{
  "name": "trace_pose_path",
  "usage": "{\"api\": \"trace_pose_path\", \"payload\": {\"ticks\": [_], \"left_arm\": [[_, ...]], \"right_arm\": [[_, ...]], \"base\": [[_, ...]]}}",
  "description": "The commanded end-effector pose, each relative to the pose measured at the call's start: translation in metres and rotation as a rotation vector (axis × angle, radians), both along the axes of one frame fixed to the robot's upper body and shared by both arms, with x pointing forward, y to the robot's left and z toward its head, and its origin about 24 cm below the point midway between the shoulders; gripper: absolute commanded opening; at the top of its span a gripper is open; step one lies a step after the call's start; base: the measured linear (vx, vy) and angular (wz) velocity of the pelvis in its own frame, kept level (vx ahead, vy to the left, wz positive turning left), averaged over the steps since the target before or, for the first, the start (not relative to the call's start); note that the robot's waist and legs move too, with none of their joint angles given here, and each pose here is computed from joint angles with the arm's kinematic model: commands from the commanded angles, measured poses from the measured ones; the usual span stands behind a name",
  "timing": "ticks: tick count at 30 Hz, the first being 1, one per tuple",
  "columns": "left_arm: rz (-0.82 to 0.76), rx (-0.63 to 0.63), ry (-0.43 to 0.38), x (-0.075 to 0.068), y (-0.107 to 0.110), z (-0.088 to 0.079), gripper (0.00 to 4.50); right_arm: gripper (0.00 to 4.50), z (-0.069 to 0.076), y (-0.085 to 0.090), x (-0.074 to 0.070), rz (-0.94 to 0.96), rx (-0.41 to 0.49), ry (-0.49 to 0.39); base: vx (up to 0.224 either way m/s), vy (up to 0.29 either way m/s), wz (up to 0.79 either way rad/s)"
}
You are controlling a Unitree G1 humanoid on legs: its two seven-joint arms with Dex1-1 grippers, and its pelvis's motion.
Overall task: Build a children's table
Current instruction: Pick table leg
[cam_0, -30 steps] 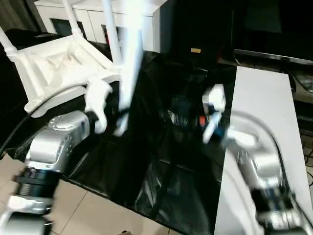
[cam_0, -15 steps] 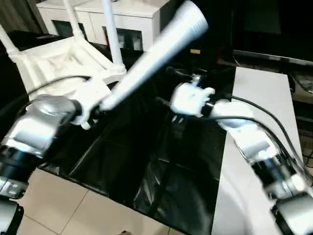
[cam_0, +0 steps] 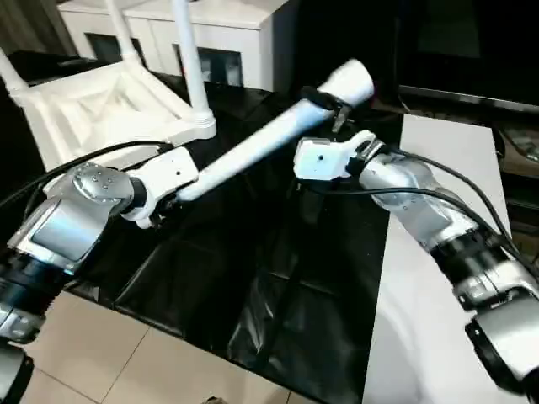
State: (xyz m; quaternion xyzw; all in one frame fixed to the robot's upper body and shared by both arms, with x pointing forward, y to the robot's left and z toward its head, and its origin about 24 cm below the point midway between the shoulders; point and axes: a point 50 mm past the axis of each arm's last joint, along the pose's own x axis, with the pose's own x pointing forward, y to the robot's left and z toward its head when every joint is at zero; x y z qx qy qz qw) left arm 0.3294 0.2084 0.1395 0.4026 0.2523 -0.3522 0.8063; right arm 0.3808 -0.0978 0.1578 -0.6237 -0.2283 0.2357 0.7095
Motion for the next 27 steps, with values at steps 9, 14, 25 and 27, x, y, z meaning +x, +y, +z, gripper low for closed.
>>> {"api": "trace_pose_path", "payload": {"ticks": [9, 14, 25, 27], "left_arm": [[-0.057, 0.128, -0.053, -0.004, 0.004, 0.02, 1.48], [-0.035, 0.149, -0.085, -0.003, 0.009, 0.026, 1.48], [-0.053, 0.159, -0.174, -0.001, 0.007, 0.043, 1.48], [-0.052, 0.156, -0.195, 0.0, 0.007, 0.046, 1.48]], "right_arm": [[3.9, -0.021, -0.009, 0.009, -0.022, -0.151, 0.07], [3.44, -0.032, -0.01, 0.006, -0.001, -0.165, 0.113], [2.57, -0.05, -0.012, 0.002, 0.017, -0.166, 0.214], [2.44, -0.051, -0.012, 0.001, 0.016, -0.163, 0.217]], "base": [[0.0, 0.0, 0.0], [0.0, 0.0, 0.0], [0.0, 0.0, 0.0], [0.0, 0.0, 0.0]]}}
